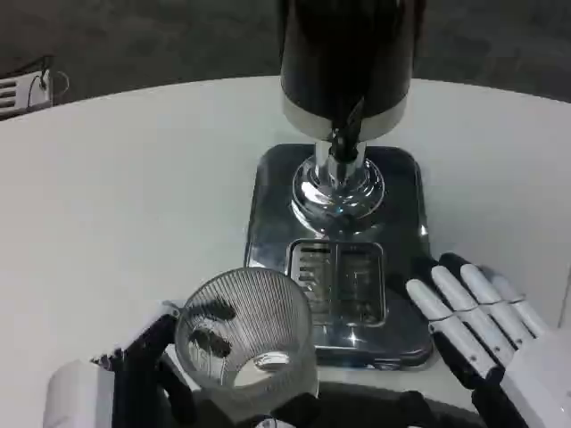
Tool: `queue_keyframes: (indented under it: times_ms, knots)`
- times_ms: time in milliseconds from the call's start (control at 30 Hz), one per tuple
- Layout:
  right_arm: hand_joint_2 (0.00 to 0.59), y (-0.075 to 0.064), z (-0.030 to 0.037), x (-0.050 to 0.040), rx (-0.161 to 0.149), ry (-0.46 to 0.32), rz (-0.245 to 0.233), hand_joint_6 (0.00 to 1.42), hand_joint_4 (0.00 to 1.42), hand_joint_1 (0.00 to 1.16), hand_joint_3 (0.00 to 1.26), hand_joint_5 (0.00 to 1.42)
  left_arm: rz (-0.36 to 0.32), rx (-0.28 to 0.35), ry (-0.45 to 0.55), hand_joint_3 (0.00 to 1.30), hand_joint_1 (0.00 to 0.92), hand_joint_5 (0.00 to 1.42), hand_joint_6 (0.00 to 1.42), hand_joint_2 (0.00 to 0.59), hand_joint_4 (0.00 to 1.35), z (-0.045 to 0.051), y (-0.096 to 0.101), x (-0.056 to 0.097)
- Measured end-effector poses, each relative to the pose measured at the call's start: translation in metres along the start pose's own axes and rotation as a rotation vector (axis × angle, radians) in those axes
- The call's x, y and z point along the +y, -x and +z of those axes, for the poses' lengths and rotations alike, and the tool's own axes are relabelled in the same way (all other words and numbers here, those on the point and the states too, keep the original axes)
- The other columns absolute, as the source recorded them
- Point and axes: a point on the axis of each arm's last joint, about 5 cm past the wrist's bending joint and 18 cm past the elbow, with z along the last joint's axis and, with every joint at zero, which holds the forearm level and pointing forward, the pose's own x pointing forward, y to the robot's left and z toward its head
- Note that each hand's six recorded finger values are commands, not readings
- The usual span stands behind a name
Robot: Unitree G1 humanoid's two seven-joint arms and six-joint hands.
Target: Grasp the cup under the faucet to collect the drink, then remove the cup.
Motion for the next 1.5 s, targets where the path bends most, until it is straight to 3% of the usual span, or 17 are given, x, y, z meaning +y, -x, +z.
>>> queue_keyframes:
  times_ms: [767, 1167, 1500]
  knots:
    - [0.527, 0.0, -0.0004, 0.0004, 0.002, -0.001, 0.004, 0.05, 0.01, 0.16, 0.07, 0.0, 0.0, 0.004, 0.004, 0.99, 0.675, 1.14, 1.29, 0.0, 1.09, -0.0017, -0.002, -0.003]
    - [0.527, 0.002, -0.001, 0.0003, 0.02, 0.001, 0.013, 0.05, 0.01, 0.16, 0.07, 0.0, 0.021, -0.036, -0.019, 0.99, 0.675, 1.14, 1.29, 0.0, 1.09, -0.0161, -0.028, -0.012]
    - [0.527, 0.008, -0.0052, -0.0031, 0.068, 0.009, 0.016, 0.05, 0.01, 0.16, 0.07, 0.0, -0.002, -0.045, -0.046, 0.99, 0.675, 1.14, 1.29, 0.0, 1.09, -0.0328, -0.06, -0.034]
